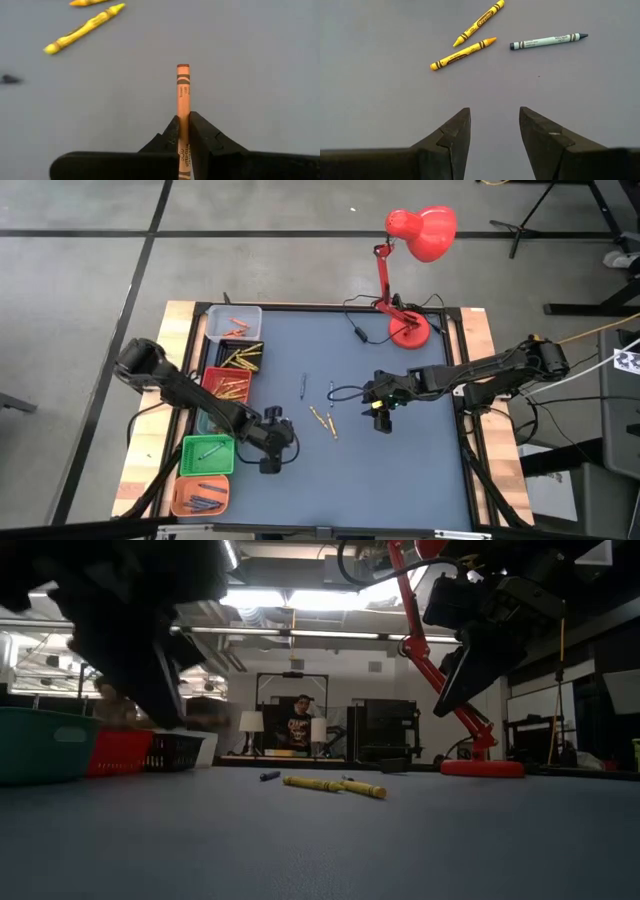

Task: Sort crayons
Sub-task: Put the brown crayon into the blue bin

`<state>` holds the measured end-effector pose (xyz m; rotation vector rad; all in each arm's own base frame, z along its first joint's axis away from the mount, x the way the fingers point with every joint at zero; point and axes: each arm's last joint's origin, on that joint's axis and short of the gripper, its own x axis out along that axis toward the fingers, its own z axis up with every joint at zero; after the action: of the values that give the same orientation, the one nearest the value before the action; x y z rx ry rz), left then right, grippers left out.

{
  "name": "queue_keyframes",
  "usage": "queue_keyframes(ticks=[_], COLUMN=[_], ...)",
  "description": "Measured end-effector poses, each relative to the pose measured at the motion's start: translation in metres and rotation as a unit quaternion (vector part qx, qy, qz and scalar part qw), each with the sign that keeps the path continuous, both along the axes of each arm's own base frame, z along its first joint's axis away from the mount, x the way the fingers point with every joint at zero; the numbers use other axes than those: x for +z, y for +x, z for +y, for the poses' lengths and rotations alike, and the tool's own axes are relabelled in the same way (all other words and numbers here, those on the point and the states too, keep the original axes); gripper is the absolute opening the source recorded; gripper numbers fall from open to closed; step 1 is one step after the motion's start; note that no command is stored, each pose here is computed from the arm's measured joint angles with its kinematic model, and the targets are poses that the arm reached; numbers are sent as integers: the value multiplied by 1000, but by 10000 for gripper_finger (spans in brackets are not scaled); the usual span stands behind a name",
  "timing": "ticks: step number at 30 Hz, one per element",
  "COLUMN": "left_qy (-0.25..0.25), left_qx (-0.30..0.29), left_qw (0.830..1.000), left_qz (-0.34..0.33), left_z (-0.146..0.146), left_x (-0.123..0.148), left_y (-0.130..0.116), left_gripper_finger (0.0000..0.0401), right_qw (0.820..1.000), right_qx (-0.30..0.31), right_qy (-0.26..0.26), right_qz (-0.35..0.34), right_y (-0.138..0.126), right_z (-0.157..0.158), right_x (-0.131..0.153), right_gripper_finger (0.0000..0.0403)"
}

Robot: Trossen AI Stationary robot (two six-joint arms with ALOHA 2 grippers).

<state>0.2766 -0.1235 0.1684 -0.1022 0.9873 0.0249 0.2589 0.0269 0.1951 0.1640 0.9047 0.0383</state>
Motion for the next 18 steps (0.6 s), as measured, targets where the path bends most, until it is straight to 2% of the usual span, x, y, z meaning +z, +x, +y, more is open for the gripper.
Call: queue_keyframes(ticks=[6,11,18], left_qy=[-11,-15,-21], left_qx=[35,83,137], left_qw=[999,995,981], left_qz=[7,55,135], left_z=[12,24,31], left_x=[32,51,64], left_y=[-24,-53,-92], left_gripper_finger=[1,1,8], right_qw=[1000,1000,1000], right_qx=[0,0,0], right_qy=[0,0,0], right_qz=[0,-1,-1], right_y=[0,0,0], right_z=[0,0,0], right_x=[0,0,0], right_gripper_finger=[168,168,168])
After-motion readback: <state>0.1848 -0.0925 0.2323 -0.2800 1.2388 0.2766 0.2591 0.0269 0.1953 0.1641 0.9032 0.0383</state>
